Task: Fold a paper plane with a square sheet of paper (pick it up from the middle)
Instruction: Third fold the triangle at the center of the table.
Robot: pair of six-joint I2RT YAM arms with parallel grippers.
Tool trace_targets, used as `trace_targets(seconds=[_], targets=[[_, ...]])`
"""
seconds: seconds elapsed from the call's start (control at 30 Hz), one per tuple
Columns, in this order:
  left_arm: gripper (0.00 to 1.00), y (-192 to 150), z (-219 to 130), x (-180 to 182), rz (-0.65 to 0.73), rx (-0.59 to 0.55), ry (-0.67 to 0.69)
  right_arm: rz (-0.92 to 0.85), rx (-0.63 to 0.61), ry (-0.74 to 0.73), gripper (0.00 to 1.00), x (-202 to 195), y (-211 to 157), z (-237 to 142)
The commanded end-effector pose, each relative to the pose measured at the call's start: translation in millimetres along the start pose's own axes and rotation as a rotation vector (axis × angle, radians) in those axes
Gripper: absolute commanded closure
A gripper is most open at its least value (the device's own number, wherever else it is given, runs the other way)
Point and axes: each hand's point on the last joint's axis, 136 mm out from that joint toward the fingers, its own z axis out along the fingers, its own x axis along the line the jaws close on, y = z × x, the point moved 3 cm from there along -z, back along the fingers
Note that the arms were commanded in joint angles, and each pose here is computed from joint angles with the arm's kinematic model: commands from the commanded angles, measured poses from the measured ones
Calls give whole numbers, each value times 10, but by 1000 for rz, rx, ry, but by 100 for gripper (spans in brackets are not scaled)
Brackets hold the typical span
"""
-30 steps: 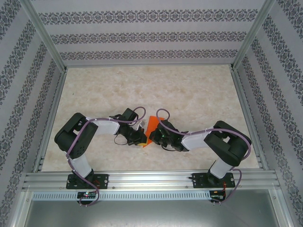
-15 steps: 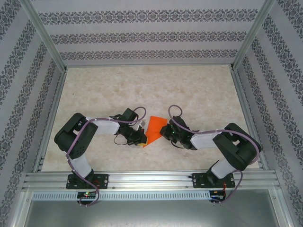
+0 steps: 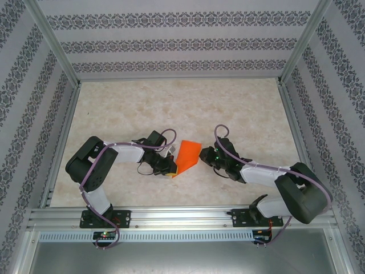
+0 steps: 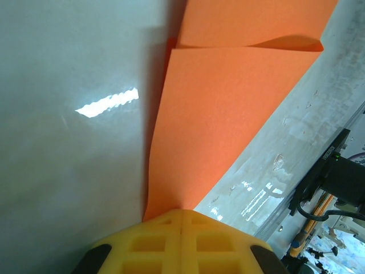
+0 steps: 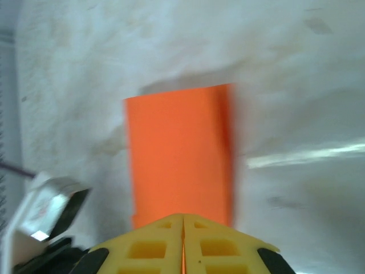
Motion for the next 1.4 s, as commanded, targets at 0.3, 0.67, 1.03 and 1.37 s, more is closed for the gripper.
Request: trace_targets(seconds=[0.3, 0.67, 1.03, 1.37], targets=[[100, -163, 89, 463, -84, 47, 208, -5, 157, 27, 92, 187, -614, 488], [100, -217, 73, 530, -88, 53, 237, 61, 99, -187, 92, -372, -495, 446], [100, -217, 77, 519, -89, 54, 228, 76, 64, -242, 91, -616, -206, 301], [100, -208, 67, 488, -84, 52, 219, -37, -9, -66, 88, 112, 7, 14]])
